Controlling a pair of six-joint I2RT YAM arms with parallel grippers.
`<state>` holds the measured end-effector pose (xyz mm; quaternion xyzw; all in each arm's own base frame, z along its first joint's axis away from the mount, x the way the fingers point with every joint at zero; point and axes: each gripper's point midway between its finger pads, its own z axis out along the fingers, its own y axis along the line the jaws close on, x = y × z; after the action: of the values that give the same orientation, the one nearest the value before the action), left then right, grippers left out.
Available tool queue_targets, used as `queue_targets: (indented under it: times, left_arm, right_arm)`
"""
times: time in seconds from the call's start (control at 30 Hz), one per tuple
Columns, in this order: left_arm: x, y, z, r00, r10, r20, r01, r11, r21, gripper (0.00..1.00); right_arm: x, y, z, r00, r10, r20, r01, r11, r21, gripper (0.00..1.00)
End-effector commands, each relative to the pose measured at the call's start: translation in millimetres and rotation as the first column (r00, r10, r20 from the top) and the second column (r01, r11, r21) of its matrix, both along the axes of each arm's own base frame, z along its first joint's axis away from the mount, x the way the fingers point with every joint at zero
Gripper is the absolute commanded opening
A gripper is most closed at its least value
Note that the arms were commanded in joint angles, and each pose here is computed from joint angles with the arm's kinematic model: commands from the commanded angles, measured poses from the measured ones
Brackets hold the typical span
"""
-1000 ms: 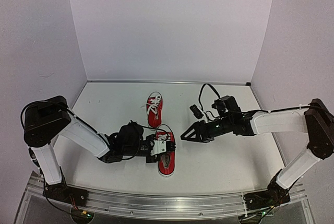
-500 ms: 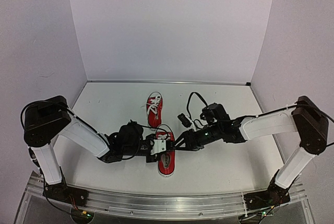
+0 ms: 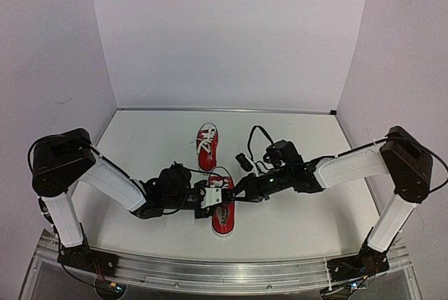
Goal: Tie the shoes
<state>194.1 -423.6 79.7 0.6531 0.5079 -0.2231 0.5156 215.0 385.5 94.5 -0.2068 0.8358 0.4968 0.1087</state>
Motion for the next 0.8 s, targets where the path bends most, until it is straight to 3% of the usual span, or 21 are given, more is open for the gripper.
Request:
queue_targets:
  times: [0.0, 0.07, 0.43, 0.77]
  left_arm:
    - [4, -4, 20, 1.000, 0.010, 0.022, -0.008, 0.998, -0.063, 0.00]
    - [5, -4, 21, 1.000, 0.016, 0.021, -0.014, 0.998, -0.066, 0.00]
    - [14, 43, 41, 0.991, 0.124, -0.042, -0.125, 0.992, -0.015, 0.43]
    - [17, 128, 52, 0.946, 0.315, -0.081, -0.306, 0.946, 0.110, 0.51]
  right_arm:
    - [5, 15, 17, 0.999, 0.012, 0.045, -0.014, 0.999, 0.046, 0.14]
    - [5, 15, 17, 0.999, 0.011, 0.046, -0.013, 0.999, 0.046, 0.01]
    - [10, 13, 16, 0.998, -0.021, 0.053, 0.020, 0.999, 0.026, 0.00]
    - [12, 11, 20, 0.998, -0.029, 0.063, 0.028, 0.999, 0.021, 0.00]
